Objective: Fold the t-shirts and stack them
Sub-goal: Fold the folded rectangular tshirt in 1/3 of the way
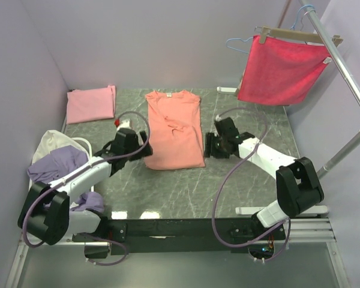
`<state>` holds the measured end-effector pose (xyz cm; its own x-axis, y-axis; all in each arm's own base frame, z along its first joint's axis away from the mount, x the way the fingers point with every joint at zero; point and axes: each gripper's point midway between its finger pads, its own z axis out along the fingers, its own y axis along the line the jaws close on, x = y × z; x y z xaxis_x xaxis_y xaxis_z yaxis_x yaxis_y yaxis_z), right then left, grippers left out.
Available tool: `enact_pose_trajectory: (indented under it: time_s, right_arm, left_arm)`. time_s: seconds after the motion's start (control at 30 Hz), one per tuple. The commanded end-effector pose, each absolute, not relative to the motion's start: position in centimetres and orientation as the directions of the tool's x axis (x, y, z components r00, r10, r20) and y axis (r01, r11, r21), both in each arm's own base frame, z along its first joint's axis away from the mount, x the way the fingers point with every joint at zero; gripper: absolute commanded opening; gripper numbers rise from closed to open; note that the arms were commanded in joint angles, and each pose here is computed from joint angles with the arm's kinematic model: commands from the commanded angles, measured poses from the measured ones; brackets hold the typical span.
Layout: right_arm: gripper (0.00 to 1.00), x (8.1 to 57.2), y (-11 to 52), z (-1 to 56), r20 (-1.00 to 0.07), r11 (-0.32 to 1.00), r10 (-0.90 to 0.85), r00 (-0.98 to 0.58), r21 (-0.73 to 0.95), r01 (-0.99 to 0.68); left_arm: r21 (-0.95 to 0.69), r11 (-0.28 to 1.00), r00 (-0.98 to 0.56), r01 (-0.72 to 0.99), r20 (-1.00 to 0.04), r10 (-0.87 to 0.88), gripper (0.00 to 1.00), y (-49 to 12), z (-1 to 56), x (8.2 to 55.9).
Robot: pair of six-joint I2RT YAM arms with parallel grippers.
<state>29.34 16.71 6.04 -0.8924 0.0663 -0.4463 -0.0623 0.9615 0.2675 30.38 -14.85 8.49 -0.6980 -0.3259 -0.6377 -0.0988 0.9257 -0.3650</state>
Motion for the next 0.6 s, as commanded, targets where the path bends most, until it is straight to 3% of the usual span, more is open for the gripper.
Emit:
enact_pose_trajectory:
  time_s: [0.0, 0.2, 0.57]
  right_arm:
    - [0.63, 35.5, 19.0, 11.2, -0.592, 0.939, 0.074, -0.803, 0.311, -0.143]
    - [0.62, 40.6, 21.9, 11.0, -0.588, 0.904, 0.054, -0.807, 0.373, -0.211]
    - [0.61, 44.3, 23.9, 8.9, -0.548, 0.870, 0.012, -0.837, 0.418, -0.261]
  left_arm:
    - [-0.358, 0.931, -0.529, -0.072, -0.778, -0.340, 0.99, -14.5, 13.6, 36.8]
    - [-0.396, 0.917, -0.564, -0.045, -0.748, -0.350, 1.00, -16.3, 11.1, 40.6]
    - [-0.430, 0.898, -0.598, -0.097, -0.696, -0.398, 0.99, -15.6, 6.5, 40.2]
